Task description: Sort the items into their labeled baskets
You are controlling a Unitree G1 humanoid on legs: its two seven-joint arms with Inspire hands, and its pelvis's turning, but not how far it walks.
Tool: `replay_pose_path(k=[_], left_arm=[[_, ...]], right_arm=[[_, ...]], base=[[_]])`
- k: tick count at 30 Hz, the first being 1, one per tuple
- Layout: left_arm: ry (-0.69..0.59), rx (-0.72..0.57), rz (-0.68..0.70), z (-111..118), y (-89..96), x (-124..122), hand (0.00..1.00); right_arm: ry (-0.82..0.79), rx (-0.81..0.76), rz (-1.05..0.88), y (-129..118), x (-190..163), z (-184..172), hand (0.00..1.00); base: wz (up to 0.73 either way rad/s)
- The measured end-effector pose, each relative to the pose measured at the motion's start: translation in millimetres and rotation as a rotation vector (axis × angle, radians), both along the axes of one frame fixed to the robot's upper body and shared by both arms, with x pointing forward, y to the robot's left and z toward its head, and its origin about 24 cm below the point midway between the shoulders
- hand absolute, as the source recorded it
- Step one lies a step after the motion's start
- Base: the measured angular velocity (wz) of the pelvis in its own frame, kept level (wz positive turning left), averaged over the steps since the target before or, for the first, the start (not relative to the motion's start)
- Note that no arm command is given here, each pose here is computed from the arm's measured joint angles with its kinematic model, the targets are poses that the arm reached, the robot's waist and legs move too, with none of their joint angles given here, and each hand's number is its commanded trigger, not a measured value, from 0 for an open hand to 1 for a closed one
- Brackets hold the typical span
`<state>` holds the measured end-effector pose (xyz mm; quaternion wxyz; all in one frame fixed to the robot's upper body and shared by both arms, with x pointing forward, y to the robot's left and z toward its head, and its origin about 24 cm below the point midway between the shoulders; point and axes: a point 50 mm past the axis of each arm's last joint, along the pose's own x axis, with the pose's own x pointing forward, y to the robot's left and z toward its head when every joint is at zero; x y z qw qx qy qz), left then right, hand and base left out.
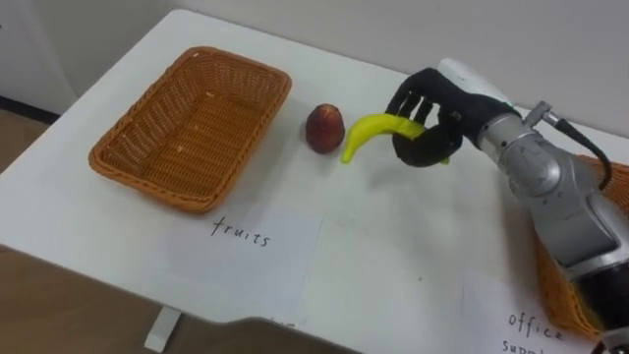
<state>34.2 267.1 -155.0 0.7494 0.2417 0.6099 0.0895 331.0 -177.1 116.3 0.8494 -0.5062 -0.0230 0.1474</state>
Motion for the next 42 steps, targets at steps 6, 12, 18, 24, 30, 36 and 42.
replay_pose_path(k=[6, 12, 18, 24, 30, 36, 42], left_arm=[[-0.003, 0.005, 0.032, 0.7, 3.0, -1.8, 0.00], [0.009, 0.004, 0.043, 0.4, 3.5, -2.9, 0.00], [0.019, 0.002, 0.023, 0.5, 3.4, -2.2, 0.00], [0.024, 0.011, 0.000, 0.8, 3.3, -2.6, 0.00], [-0.009, 0.010, -0.010, 2.2, 2.5, 6.3, 0.00], [-0.018, 0.012, -0.012, 3.2, 2.4, 7.3, 0.00], [-0.019, 0.011, -0.013, 3.6, 2.4, 6.6, 0.00]], right_arm=[[-0.104, 0.009, 0.039, 13.8, -4.2, 17.7, 1.00], [-0.120, 0.054, 0.059, 25.4, -6.1, 19.8, 1.00], [-0.125, 0.045, 0.059, 27.8, -6.0, 19.4, 1.00], [-0.132, 0.048, 0.069, 35.5, -6.1, 18.6, 1.00], [-0.129, 0.070, 0.081, 43.2, -6.5, 16.8, 1.00], [-0.116, 0.076, 0.087, 47.3, -6.6, 13.6, 1.00], [-0.103, 0.068, 0.115, 57.7, -7.1, 11.6, 1.00]], base=[[0.00], [-0.01], [0.00], [0.03], [0.00], [0.02], [0.04]])
